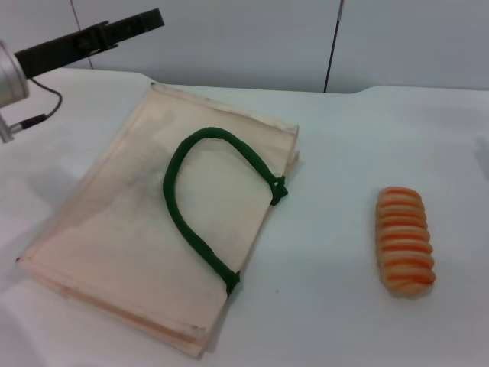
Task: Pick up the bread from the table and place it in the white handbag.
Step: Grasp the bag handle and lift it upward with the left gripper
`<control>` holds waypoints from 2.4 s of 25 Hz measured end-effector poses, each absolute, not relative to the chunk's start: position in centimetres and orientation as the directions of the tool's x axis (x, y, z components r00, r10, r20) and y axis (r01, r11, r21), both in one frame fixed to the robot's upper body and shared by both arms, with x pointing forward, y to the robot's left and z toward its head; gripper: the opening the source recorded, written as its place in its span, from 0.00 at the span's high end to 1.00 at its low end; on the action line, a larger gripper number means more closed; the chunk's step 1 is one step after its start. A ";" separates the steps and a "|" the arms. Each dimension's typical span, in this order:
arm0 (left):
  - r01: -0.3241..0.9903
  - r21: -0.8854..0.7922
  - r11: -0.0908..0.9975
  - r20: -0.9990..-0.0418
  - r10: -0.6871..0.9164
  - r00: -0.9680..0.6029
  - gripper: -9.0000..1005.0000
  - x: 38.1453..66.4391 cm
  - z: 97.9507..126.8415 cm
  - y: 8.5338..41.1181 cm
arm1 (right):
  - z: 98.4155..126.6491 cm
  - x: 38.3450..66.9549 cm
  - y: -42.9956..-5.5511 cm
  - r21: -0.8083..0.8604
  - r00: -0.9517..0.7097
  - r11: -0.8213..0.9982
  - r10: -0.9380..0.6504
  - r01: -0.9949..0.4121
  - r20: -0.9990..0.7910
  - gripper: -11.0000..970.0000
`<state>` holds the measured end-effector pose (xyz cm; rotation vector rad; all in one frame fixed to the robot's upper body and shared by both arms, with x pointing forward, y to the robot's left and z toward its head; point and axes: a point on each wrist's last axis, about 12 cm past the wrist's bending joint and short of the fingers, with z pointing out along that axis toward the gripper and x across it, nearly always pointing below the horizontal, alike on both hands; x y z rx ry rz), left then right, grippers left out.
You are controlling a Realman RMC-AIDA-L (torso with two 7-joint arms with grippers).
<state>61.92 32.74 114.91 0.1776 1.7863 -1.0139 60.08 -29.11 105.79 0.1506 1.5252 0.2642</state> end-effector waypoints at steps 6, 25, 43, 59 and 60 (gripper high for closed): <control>0.545 -0.530 0.650 -0.822 -0.235 -0.519 0.21 61.6 115.9 33.5 | 105.7 60.0 -29.2 0.261 0.023 0.962 0.264 -0.073 -0.964 0.08; 0.516 -0.372 0.771 -0.652 0.179 -0.737 0.21 64.3 117.6 32.1 | 105.9 60.2 -29.2 0.260 0.027 0.963 0.263 -0.077 -0.965 0.08; 0.525 -0.309 0.793 -0.621 0.250 -0.743 0.21 66.2 113.9 27.8 | 106.0 60.3 -28.9 0.263 0.029 0.961 0.266 -0.084 -0.964 0.08; 0.554 -0.265 0.790 -0.627 0.296 -0.721 0.21 66.7 112.1 25.0 | 106.2 60.5 -28.9 0.277 0.031 0.957 0.281 -0.088 -0.959 0.08; 0.553 -0.261 0.792 -0.629 0.295 -0.719 0.21 66.7 111.9 24.8 | 106.2 60.5 -28.9 0.279 0.031 0.956 0.283 -0.089 -0.959 0.08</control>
